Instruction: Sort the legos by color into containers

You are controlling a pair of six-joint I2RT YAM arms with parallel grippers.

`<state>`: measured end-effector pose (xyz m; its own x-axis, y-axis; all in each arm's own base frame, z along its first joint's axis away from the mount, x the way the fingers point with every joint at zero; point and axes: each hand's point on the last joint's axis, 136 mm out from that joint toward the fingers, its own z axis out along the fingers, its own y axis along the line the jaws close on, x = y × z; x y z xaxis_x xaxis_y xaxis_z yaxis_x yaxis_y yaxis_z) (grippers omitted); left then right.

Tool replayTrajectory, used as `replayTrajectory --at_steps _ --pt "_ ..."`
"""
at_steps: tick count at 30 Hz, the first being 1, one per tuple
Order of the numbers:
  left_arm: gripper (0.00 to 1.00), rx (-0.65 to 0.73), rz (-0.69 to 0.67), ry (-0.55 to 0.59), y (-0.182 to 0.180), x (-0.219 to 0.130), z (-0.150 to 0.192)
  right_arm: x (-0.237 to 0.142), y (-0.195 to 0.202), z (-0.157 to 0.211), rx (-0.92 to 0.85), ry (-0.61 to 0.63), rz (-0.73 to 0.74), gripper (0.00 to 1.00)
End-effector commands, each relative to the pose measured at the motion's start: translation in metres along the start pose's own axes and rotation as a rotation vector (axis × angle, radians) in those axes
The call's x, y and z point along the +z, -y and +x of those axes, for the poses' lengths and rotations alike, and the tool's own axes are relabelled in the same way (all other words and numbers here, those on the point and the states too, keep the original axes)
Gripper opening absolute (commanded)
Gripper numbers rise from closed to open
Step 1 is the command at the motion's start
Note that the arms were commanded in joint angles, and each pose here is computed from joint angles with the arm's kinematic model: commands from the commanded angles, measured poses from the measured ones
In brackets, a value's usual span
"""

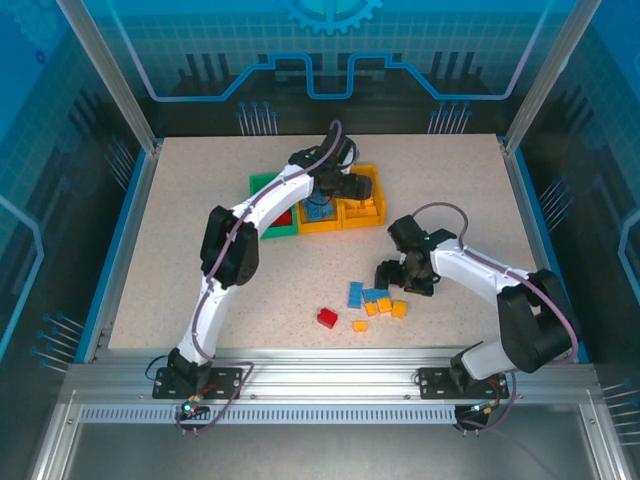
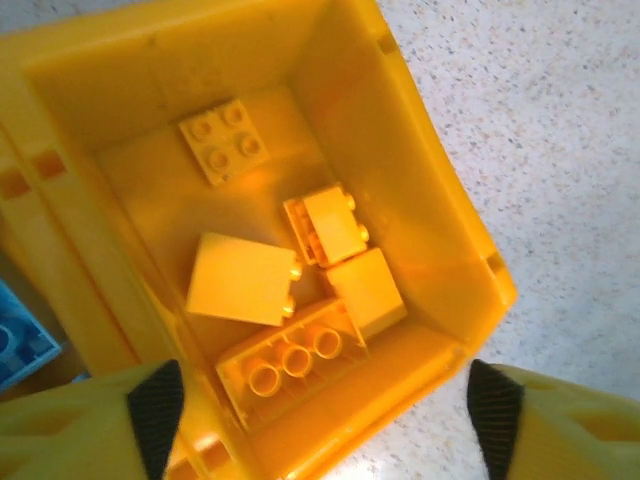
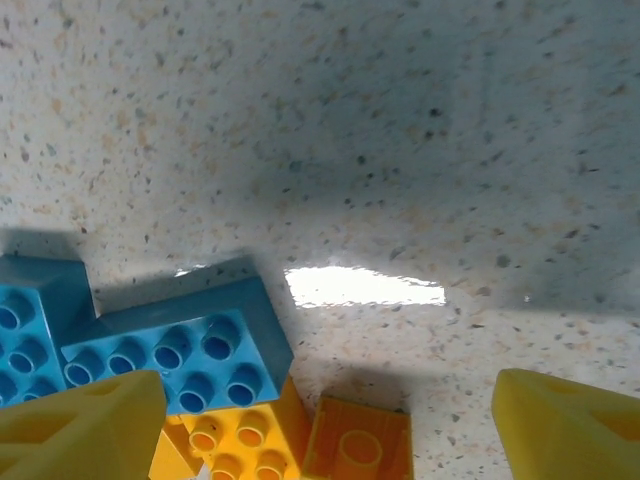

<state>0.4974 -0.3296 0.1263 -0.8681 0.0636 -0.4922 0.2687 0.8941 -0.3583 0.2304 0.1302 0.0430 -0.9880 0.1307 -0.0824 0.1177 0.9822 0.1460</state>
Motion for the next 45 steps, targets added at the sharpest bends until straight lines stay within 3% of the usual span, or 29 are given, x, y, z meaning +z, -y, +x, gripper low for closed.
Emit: replayTrajectory --at_steps 1,8,22,34,45 --pt "0.99 -0.03 0.1 0.09 0.028 -0.048 -0.022 -0.005 -0.016 -0.004 -0.072 0.006 0.007 0.86" --pt "0.99 -0.041 -0.016 0.062 -0.004 -0.071 0.012 -0.005 -0.035 0.002 -0.148 0.002 0.024 0.89" --pt "0.99 -0.16 -0.066 0.072 -0.054 -0.109 0.068 0.017 -0.039 0.007 -0.304 -0.053 0.12 0.88" --pt "0.99 -0.183 -0.113 0.055 -0.069 -0.114 0.088 0.027 -0.022 0.001 -0.312 -0.079 0.213 0.8" --pt "0.99 -0.202 -0.152 0.051 -0.083 -0.116 0.096 0.025 -0.014 -0.007 -0.251 -0.078 0.167 0.69"
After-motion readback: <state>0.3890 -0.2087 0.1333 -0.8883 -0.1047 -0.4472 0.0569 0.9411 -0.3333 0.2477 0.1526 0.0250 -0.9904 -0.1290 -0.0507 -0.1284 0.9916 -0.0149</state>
